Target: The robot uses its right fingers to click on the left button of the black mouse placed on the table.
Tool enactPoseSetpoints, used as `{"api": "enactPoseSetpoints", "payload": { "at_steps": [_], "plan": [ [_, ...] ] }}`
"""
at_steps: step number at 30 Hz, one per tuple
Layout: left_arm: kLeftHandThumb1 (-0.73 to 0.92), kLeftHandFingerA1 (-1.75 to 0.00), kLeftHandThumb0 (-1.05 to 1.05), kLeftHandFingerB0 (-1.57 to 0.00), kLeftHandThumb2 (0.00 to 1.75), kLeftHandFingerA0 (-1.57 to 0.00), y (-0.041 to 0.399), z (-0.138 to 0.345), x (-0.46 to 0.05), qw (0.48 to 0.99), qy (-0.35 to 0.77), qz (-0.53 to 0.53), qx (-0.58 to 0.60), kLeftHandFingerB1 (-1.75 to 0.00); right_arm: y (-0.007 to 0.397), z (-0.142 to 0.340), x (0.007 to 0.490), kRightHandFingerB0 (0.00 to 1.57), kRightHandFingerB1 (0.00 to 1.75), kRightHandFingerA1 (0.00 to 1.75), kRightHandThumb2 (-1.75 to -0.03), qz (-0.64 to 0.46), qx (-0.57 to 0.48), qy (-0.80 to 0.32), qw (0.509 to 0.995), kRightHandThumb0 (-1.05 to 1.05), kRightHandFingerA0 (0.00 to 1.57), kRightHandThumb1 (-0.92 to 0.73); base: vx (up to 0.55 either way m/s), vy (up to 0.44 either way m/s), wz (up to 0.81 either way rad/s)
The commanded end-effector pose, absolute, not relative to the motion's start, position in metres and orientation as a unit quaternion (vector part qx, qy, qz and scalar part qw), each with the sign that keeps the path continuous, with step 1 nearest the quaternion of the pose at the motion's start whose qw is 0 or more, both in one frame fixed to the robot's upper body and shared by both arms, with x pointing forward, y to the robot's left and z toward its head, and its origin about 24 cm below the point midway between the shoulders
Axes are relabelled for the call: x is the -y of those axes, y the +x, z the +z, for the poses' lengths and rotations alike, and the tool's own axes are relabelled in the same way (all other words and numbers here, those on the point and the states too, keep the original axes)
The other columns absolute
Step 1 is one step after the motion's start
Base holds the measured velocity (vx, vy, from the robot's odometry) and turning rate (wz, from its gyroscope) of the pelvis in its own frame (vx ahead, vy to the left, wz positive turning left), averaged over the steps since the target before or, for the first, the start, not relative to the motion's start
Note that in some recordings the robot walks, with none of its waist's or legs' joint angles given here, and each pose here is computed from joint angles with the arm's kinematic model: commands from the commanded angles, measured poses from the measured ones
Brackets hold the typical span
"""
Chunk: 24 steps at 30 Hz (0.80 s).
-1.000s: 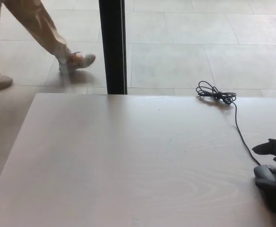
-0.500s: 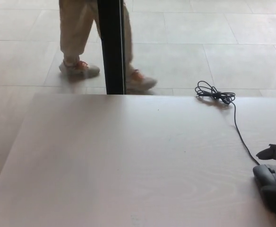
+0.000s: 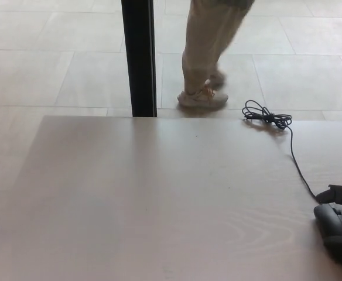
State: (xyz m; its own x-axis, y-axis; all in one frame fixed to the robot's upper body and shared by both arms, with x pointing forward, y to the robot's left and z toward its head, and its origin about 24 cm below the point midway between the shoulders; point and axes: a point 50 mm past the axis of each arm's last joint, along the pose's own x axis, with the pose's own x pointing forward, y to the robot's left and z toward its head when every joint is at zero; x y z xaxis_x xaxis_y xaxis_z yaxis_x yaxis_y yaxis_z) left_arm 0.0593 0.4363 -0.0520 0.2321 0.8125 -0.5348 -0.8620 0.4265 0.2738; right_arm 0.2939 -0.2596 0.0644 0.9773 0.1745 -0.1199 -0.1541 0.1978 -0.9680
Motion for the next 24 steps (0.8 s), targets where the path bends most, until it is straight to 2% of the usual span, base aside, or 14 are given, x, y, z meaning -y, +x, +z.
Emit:
{"api": "enactPoseSetpoints", "payload": {
  "at_steps": [1,2,4,6,7,8,13,14,15,16,18,21,24],
  "plan": [
    [0.53,-0.83,-0.55,-0.71,0.56,-0.89,0.058,-0.047,-0.441,0.782,-0.043,0.545,-0.297,-0.57,0.292,0.062,0.272,0.52,0.40,0.49,-0.63,0.089,0.009,-0.646,0.758,-0.65,0.40,-0.77,0.00,0.000,0.00],
    [0.53,-0.91,-0.54,-0.72,0.56,-0.92,0.058,-0.047,-0.441,0.780,-0.046,0.550,-0.293,-0.57,0.292,0.062,0.274,0.51,0.39,0.48,-0.63,0.087,-0.001,-0.645,0.759,-0.65,0.38,-0.77,0.00,0.000,0.00],
    [0.53,-0.81,-0.55,-0.64,0.56,-0.86,0.058,-0.046,-0.442,0.780,-0.045,0.549,-0.297,-0.55,0.293,0.063,0.276,0.51,0.39,0.48,-0.63,0.084,-0.004,-0.649,0.756,-0.65,0.38,-0.78,0.00,0.000,0.00],
    [0.54,-0.79,-0.53,-0.65,0.56,-0.86,0.058,-0.046,-0.442,0.780,-0.037,0.548,-0.299,-0.55,0.293,0.064,0.277,0.51,0.39,0.47,-0.63,0.084,-0.005,-0.645,0.760,-0.65,0.38,-0.77,0.00,0.000,0.00],
    [0.54,-0.81,-0.54,-0.65,0.56,-0.87,0.059,-0.046,-0.442,0.779,-0.033,0.548,-0.302,-0.55,0.292,0.064,0.277,0.52,0.40,0.48,-0.63,0.083,0.001,-0.646,0.759,-0.65,0.39,-0.77,0.00,0.000,0.00],
    [0.54,-0.95,-0.53,-0.70,0.56,-0.92,0.059,-0.046,-0.442,0.782,-0.044,0.548,-0.294,-0.57,0.292,0.064,0.276,0.52,0.39,0.46,-0.63,0.083,0.002,-0.647,0.758,-0.64,0.39,-0.76,0.00,0.000,0.00],
    [0.53,-0.96,-0.55,-0.69,0.56,-0.92,0.058,-0.047,-0.441,0.782,-0.049,0.547,-0.294,-0.57,0.291,0.059,0.275,0.53,0.39,0.44,-0.63,0.091,0.003,-0.650,0.755,-0.63,0.42,-0.76,0.00,0.000,0.00],
    [0.54,-0.89,-0.55,-0.65,0.56,-0.89,0.057,-0.047,-0.441,0.782,-0.053,0.548,-0.293,-0.56,0.291,0.057,0.273,0.54,0.40,0.45,-0.63,0.092,0.007,-0.649,0.756,-0.62,0.43,-0.75,0.00,0.000,0.00],
    [0.54,-0.89,-0.55,-0.65,0.56,-0.89,0.057,-0.047,-0.441,0.782,-0.055,0.548,-0.292,-0.56,0.291,0.057,0.273,0.54,0.40,0.45,-0.63,0.092,0.009,-0.648,0.756,-0.62,0.43,-0.75,0.00,0.000,0.00],
    [0.55,-0.79,-0.53,-0.64,0.57,-0.87,0.058,-0.047,-0.441,0.781,-0.052,0.548,-0.296,-0.55,0.290,0.055,0.271,0.55,0.40,0.46,-0.63,0.095,0.014,-0.651,0.753,-0.61,0.43,-0.75,0.00,0.000,0.00],
    [0.55,-0.75,-0.52,-0.67,0.56,-0.85,0.058,-0.046,-0.442,0.782,-0.050,0.548,-0.293,-0.55,0.291,0.053,0.269,0.56,0.41,0.47,-0.62,0.093,0.023,-0.649,0.755,-0.62,0.44,-0.74,0.00,0.000,0.00],
    [0.54,-0.87,-0.55,-0.69,0.56,-0.90,0.059,-0.046,-0.442,0.782,-0.050,0.548,-0.292,-0.56,0.291,0.052,0.268,0.54,0.40,0.48,-0.63,0.096,0.021,-0.648,0.755,-0.63,0.40,-0.76,0.00,0.000,0.00],
    [0.55,-0.80,-0.55,-0.66,0.56,-0.88,0.058,-0.047,-0.442,0.784,-0.051,0.546,-0.292,-0.55,0.290,0.051,0.268,0.53,0.40,0.47,-0.63,0.102,0.012,-0.652,0.751,-0.63,0.38,-0.76,0.00,0.000,0.00]
  ]
}}
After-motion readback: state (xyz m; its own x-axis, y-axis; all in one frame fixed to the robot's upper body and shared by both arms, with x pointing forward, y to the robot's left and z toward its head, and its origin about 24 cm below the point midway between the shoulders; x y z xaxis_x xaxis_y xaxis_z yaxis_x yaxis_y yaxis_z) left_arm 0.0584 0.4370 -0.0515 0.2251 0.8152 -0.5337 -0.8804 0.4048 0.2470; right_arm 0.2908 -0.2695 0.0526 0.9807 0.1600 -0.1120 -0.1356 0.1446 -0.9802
